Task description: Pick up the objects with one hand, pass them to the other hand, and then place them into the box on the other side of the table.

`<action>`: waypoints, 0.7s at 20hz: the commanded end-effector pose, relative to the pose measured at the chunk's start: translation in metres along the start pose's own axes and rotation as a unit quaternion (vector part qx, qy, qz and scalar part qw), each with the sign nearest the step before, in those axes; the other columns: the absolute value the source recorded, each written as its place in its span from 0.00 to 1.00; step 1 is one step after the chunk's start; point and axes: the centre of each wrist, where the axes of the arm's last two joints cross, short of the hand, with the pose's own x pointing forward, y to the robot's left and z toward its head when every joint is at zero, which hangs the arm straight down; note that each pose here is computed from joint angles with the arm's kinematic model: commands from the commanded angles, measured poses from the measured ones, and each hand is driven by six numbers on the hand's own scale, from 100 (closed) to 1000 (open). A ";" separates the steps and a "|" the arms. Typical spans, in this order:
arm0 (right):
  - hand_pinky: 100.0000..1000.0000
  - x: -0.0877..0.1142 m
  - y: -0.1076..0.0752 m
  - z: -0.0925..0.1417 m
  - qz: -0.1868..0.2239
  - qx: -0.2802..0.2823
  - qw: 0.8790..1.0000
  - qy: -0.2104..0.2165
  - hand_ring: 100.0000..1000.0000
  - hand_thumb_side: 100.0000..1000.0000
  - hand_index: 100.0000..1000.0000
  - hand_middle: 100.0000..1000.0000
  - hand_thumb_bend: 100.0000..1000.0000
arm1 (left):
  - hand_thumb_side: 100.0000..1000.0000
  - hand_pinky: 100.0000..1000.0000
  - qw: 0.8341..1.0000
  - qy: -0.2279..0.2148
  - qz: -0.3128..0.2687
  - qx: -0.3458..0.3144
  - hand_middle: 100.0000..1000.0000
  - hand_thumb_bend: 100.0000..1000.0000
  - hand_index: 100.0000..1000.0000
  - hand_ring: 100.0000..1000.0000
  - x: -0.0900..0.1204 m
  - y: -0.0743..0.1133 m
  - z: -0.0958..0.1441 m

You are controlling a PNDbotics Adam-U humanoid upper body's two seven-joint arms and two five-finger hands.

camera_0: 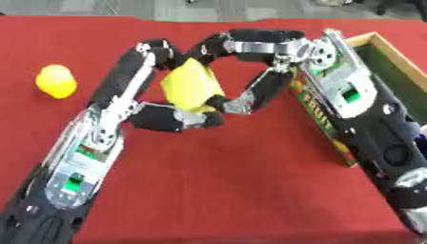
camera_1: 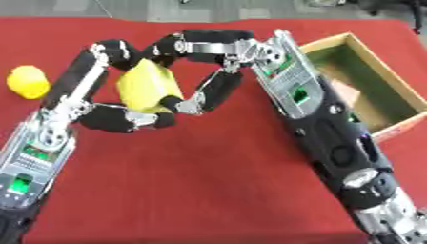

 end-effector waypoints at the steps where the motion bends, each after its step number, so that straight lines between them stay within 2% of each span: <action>1: 0.84 -0.005 -0.002 0.008 0.000 0.001 1.000 0.023 0.86 0.08 0.55 0.35 0.00 | 0.60 0.66 0.998 -0.057 -0.008 0.024 0.59 1.00 0.83 0.60 0.020 0.019 0.000; 14: 0.84 -0.005 -0.012 0.021 -0.016 -0.045 0.998 0.040 0.86 0.01 0.56 0.35 0.00 | 0.61 0.67 0.997 -0.070 -0.037 -0.001 0.61 1.00 0.84 0.62 0.012 0.025 0.011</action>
